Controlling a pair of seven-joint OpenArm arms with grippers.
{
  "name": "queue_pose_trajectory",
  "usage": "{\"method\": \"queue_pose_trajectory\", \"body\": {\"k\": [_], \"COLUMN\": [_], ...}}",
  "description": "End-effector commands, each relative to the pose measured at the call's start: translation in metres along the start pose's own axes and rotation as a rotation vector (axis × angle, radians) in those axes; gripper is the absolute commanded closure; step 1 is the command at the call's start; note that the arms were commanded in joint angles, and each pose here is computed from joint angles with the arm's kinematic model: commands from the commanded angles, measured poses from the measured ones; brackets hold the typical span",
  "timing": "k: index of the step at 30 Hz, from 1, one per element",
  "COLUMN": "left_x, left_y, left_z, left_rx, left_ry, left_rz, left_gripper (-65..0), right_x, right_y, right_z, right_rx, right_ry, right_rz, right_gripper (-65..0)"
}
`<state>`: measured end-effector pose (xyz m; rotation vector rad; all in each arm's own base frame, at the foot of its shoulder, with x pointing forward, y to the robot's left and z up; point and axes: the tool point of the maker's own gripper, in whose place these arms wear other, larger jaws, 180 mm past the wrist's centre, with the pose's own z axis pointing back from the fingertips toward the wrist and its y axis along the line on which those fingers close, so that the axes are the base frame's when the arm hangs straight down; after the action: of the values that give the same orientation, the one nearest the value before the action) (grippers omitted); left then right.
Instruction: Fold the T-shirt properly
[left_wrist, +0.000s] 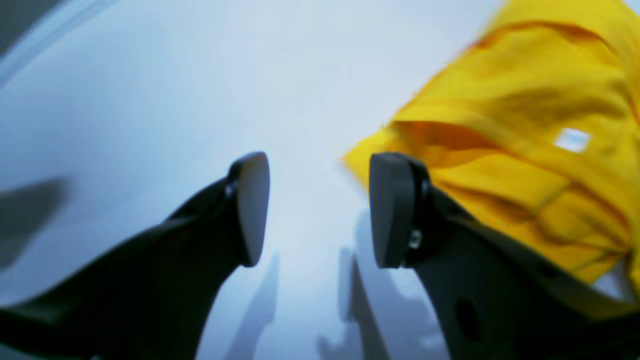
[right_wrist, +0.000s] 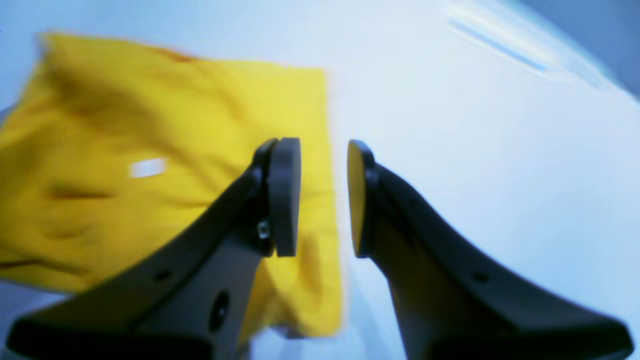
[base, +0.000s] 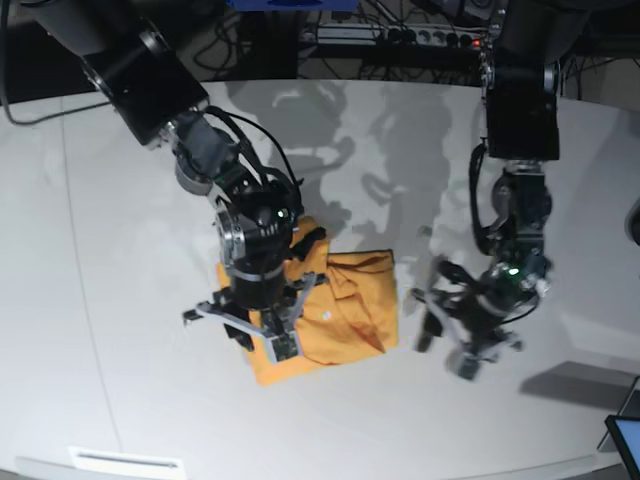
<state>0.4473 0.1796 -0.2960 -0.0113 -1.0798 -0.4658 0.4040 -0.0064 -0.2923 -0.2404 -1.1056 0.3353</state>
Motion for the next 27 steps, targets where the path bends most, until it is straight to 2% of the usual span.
{"method": "queue_pose_trajectory", "body": {"k": [1, 4, 6, 10, 16, 21, 27], "left_x": [0.027, 0.025, 0.02, 0.009, -0.013, -0.056, -0.12], "left_y": [0.017, 0.033, 0.039, 0.04, 0.05, 0.05, 0.055], "left_z": [0.012, 0.036, 0.053, 0.081, 0.137, 0.174, 0.217], "left_rx": [0.043, 0.104, 0.13, 0.152, 0.246, 0.281, 0.31], "left_ry": [-0.084, -0.109, -0.108, -0.093, -0.076, 0.029, 0.211], "left_rz": [-0.003, 0.004, -0.03, -0.107, -0.129, -0.128, -0.108], "left_gripper": [-32.1, -32.1, -32.1, -32.1, -31.9, -31.2, -31.1], "right_x": [0.023, 0.014, 0.004, -0.014, -0.051, -0.104, -0.174], "right_y": [-0.01, -0.023, -0.037, -0.064, -0.103, -0.127, -0.138], "right_z": [0.005, 0.014, 0.021, 0.032, 0.058, 0.084, 0.119], "right_rx": [-0.032, -0.051, -0.074, -0.119, -0.179, -0.242, -0.287], "right_ry": [-0.072, -0.067, -0.059, -0.043, 0.009, 0.107, 0.24], "right_rz": [-0.003, -0.026, -0.045, -0.069, -0.086, -0.102, -0.082], "right_gripper": [-15.7, -15.7, -15.7, -15.7, -15.7, -15.5, -10.0]}}
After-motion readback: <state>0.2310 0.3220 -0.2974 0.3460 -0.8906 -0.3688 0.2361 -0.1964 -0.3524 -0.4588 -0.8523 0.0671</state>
